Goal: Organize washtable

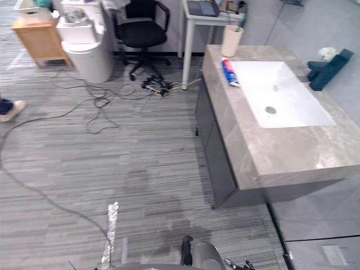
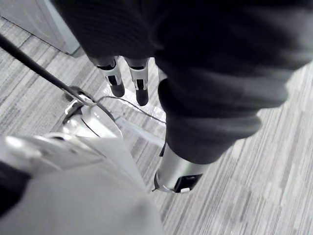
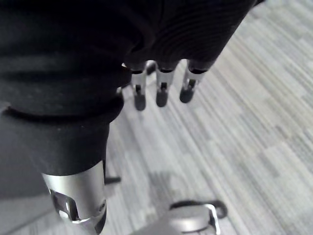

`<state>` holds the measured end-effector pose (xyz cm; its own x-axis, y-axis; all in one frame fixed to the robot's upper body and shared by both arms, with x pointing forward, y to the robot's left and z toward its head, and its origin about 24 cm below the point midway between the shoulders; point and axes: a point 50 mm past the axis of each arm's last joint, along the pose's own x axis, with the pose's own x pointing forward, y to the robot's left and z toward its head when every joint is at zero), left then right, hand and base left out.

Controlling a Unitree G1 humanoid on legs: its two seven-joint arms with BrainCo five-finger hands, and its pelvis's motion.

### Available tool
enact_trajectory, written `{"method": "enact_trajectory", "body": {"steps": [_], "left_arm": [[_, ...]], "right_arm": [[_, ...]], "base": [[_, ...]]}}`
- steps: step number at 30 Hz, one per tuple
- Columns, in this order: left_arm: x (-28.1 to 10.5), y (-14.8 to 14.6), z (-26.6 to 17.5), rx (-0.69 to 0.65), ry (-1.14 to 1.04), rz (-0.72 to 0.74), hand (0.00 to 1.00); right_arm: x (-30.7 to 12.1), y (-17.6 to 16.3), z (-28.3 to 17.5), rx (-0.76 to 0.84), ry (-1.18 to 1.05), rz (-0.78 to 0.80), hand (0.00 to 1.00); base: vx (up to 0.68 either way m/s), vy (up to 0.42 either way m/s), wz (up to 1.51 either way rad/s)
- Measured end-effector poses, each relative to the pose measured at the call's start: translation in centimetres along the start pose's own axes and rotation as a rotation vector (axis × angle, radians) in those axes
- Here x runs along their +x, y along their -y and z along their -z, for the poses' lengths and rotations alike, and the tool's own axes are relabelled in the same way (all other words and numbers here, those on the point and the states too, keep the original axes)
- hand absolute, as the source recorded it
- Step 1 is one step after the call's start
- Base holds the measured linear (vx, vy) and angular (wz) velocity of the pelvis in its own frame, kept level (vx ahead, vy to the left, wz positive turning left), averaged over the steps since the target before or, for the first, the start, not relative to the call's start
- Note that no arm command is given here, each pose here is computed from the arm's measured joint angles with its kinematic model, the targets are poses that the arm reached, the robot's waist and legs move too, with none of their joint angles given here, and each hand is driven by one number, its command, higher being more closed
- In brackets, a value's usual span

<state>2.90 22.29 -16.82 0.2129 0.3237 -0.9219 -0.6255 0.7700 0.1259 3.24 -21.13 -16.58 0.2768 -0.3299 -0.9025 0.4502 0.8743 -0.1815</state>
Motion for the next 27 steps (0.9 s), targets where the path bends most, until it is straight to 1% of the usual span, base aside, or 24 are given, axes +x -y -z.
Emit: {"method": "enact_trajectory", "body": {"steps": [3, 5, 7, 10, 12, 14, 15, 16, 18, 21, 22, 23, 27], "left_arm": [[0.2, -0.3, -1.3, 0.004, 0.036, 0.002, 0.00], [0.2, -1.2, -2.3, -0.021, 0.068, -0.026, 0.00], [0.2, -1.2, -2.6, -0.032, 0.081, -0.030, 0.00], [0.2, -1.3, -2.5, -0.066, 0.078, -0.037, 0.00], [0.1, -2.0, -1.6, -0.098, 0.061, -0.065, 0.00], [-0.3, -1.8, 0.6, -0.148, 0.001, -0.071, 0.00], [-0.4, -2.4, 1.1, -0.181, -0.010, -0.099, 0.00], [-0.3, -2.9, 0.2, -0.189, 0.032, -0.123, 0.00], [0.0, -2.6, -1.5, -0.189, 0.084, -0.109, 0.00], [0.2, -2.2, -2.1, -0.143, 0.098, -0.095, 0.00], [0.3, -1.5, -2.6, -0.081, 0.108, -0.070, 0.00], [0.3, -0.9, -2.7, 0.010, 0.113, -0.044, 0.00], [0.0, 0.5, -0.9, 0.066, 0.066, -0.005, 0.00]], "right_arm": [[0.0, -0.6, 0.0, 0.009, -0.006, -0.015, 0.00], [0.0, -1.2, -0.1, 0.002, -0.007, -0.024, 0.00], [0.2, -1.9, -0.6, -0.005, -0.010, -0.035, 0.00], [0.4, -2.4, -1.1, -0.014, -0.003, -0.046, 0.00], [0.4, -2.2, -1.1, -0.032, 0.006, -0.045, 0.00], [0.6, -0.5, -1.2, -0.068, 0.008, -0.007, 0.00], [0.5, -0.6, -0.5, -0.074, -0.023, -0.005, 0.00], [0.2, -1.2, 0.4, -0.071, -0.049, -0.012, 0.00], [-0.1, -1.3, 1.6, -0.065, -0.085, -0.009, 0.00], [0.0, -1.7, 1.3, -0.047, -0.072, -0.015, 0.00], [-0.1, -1.5, 1.4, -0.035, -0.073, -0.008, 0.00], [-0.2, -0.8, 1.4, 0.003, -0.068, 0.018, 0.00], [-0.3, 0.2, 0.9, 0.053, -0.029, 0.061, 0.00]], "base": [[0.52, -0.108, -0.80], [0.51, -0.014, -0.97], [0.51, 0.220, -1.07], [0.46, 0.416, -1.17], [0.40, 0.559, -1.80], [0.35, 0.631, -1.72], [0.31, 0.606, -1.54], [0.27, 0.518, -1.27], [0.21, 0.400, -1.29], [0.14, 0.305, -1.36], [0.11, 0.223, -0.68], [0.09, 0.181, -0.53], [0.06, 0.196, -0.60]]}}
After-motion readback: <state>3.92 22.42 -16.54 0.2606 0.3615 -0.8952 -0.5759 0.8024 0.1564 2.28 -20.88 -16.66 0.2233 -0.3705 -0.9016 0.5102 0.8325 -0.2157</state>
